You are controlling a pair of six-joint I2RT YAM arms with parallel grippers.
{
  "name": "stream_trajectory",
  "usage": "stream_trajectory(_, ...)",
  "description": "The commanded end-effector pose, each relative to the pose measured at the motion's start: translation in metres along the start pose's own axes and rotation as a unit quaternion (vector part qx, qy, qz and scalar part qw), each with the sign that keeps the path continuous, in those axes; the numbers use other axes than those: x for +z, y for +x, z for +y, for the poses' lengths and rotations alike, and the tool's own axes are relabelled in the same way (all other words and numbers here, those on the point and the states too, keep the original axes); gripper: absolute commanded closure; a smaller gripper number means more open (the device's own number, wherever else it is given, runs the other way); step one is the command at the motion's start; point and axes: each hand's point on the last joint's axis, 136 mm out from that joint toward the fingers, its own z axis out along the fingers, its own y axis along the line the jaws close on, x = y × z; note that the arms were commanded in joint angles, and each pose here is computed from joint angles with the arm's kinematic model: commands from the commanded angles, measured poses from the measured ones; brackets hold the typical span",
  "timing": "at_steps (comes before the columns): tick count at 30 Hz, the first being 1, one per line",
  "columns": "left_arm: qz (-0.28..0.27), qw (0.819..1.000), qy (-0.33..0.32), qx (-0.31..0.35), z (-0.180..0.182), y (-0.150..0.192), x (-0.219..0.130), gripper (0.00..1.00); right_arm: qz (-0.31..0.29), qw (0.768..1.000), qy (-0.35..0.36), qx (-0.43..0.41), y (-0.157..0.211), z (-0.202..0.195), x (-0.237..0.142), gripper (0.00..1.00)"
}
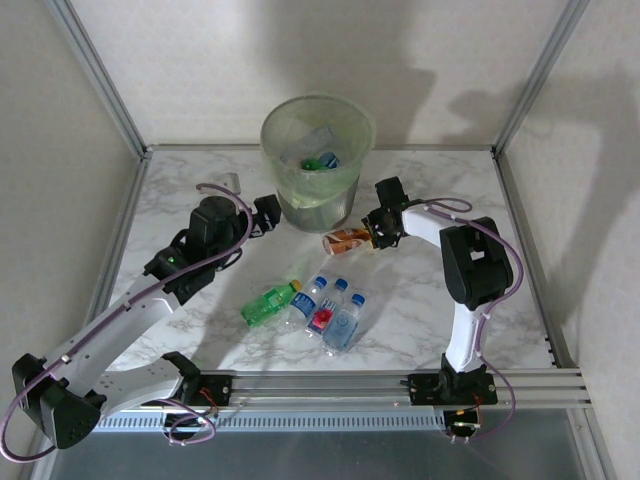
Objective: Put the plastic bottles in the bin
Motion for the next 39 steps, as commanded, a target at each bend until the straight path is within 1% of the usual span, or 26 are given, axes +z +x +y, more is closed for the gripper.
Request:
stream_trajectory(1,0.007,1.0,-0.004,-0.002,0.005,0.002,-0.001,0.09,-0.016,1.0,-0.002,-0.007,-0.001,-0.003,-0.008,0.65)
stream_trajectory(4,0.007,1.0,-0.007,-0.004,0.006,0.002,-0.002,0.09,-0.028,0.999,-0.006,-0.021,-0.003,-0.004,-0.019,0.68)
stream_trajectory(7,0.009,1.0,-0.01,-0.007,0.007,0.003,-0.002,0.05,-0.047,0.998,-0.011,-0.03,-0.006,-0.013,-0.034,0.69)
stream_trajectory(12,0.029,0.999,-0.018,-0.008,0.012,0.015,0.003,0.04,-0.083,0.994,-0.046,-0.059,-0.009,-0.02,-0.072,0.71)
stream_trajectory(18,0.059,0.998,-0.003,-0.012,0.006,0.029,0.012,0.06,-0.156,0.979,-0.076,-0.104,-0.013,-0.043,-0.131,0.72)
stream_trajectory(22,0.09,0.996,0.023,-0.01,-0.008,0.039,0.02,0.07,-0.208,0.96,-0.115,-0.148,-0.013,-0.045,-0.184,0.72)
stream_trajectory(26,0.096,0.993,0.059,-0.025,-0.023,0.039,0.023,0.06,-0.253,0.933,-0.164,-0.195,-0.011,-0.022,-0.244,0.72)
stream_trajectory(31,0.103,0.99,0.094,-0.031,-0.042,0.035,0.023,0.08,-0.28,0.9,-0.221,-0.249,0.002,0.024,-0.301,0.72)
stream_trajectory(35,0.107,0.989,0.096,-0.018,-0.045,0.038,0.02,0.08,-0.29,0.877,-0.258,-0.284,0.015,0.062,-0.333,0.71)
stream_trajectory(39,0.12,0.989,0.089,-0.01,-0.042,0.045,0.021,0.09,-0.301,0.858,-0.281,-0.308,0.023,0.1,-0.352,0.7)
